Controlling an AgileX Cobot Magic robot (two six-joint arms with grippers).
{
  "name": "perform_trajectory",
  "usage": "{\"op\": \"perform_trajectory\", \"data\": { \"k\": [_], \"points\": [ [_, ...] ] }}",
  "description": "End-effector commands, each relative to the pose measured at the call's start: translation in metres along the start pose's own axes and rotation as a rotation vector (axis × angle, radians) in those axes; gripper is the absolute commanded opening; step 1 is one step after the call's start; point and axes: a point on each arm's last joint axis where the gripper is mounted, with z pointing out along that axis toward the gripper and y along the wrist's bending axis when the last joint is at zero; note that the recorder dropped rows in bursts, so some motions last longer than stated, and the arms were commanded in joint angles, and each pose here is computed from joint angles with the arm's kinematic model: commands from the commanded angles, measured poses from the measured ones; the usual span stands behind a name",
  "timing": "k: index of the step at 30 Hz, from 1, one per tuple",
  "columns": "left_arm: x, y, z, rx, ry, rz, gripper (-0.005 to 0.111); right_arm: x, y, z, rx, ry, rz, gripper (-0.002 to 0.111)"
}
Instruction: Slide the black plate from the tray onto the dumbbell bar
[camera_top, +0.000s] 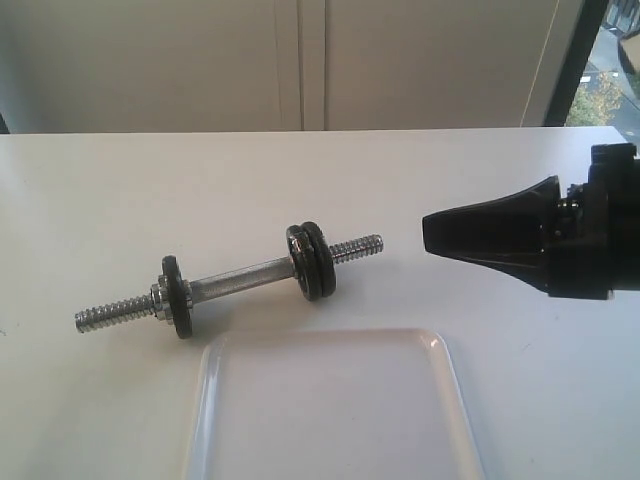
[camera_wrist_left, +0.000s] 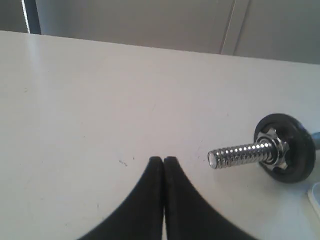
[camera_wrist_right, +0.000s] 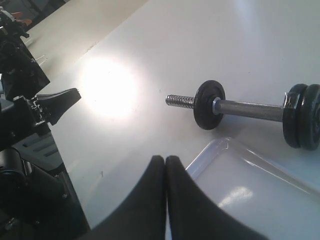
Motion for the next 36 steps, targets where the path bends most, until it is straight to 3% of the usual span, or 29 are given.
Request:
{"op": "perform_trajectory", "data": {
  "k": [1,8,13,36],
  "points": [
    [0.0126,0.0025,-0.0007,-0.024,0.127,0.033,0.0,0.0011,0.0015,-0.0006,-0.004,0.004,-0.018,0.0],
    [0.0132,0.002,-0.0008,-0.015,0.135,0.103,0.0,0.0011,0.0015,-0.0006,-0.004,0.004,-0.018,0.0],
    [0.013,-0.0009,-0.0008,0.013,0.131,0.044,0.0,0.0011,0.0014,-0.0006,-0.003,0.004,-0.018,0.0],
    [0.013,-0.0009,-0.0008,0.013,0.131,0.044,0.0,0.0026,0.0086,0.0061,-0.04,0.025,-0.02,0.0]
  ]
}}
